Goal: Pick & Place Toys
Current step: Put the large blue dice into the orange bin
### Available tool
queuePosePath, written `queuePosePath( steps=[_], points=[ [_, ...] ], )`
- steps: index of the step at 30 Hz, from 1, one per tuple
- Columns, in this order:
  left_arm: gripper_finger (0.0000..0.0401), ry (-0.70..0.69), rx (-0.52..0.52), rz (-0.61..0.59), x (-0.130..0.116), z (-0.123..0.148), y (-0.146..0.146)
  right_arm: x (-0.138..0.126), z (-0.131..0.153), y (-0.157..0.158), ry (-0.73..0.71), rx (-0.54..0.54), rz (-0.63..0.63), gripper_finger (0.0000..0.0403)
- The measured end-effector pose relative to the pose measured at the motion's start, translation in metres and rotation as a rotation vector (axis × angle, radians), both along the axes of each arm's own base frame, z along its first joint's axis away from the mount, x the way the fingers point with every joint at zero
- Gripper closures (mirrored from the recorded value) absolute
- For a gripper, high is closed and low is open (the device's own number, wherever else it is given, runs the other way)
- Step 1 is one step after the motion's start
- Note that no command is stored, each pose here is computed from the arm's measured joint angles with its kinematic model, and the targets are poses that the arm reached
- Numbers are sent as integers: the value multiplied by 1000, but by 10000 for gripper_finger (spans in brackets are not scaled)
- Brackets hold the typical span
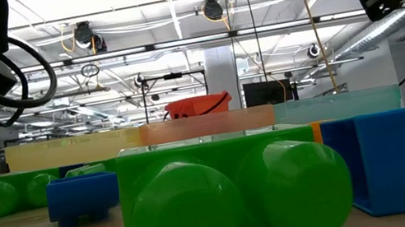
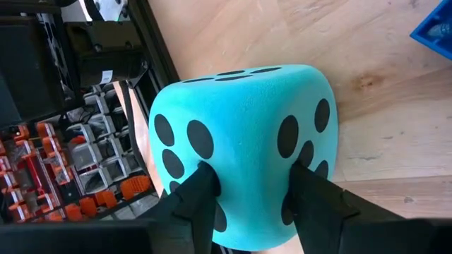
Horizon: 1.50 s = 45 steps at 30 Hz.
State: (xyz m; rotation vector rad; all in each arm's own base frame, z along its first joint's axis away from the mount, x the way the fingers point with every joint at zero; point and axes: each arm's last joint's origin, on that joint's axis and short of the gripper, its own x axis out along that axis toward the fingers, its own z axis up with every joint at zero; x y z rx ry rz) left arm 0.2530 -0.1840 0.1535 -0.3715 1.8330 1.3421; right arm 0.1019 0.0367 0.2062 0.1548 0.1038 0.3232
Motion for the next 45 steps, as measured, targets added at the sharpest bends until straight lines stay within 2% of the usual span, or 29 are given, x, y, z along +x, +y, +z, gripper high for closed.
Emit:
queuePosePath(
  steps=[6,13,23,29,38,45],
  points=[
    [253,-16,-29,-11,0,5,0,0,0,0,0,0,0,206],
    [277,-157,-72,42,-6,39,1,0,0,0,-1,0,-1,206],
    [297,-442,-17,68,-36,98,7,0,0,0,-1,0,-2,206],
    [313,-606,18,64,-52,124,14,0,0,0,-1,0,-2,206],
    [313,-733,65,11,-50,136,27,0,0,0,-1,1,-2,206],
    [313,-795,16,-50,-33,136,36,0,0,0,-1,1,-2,206]
  ],
)
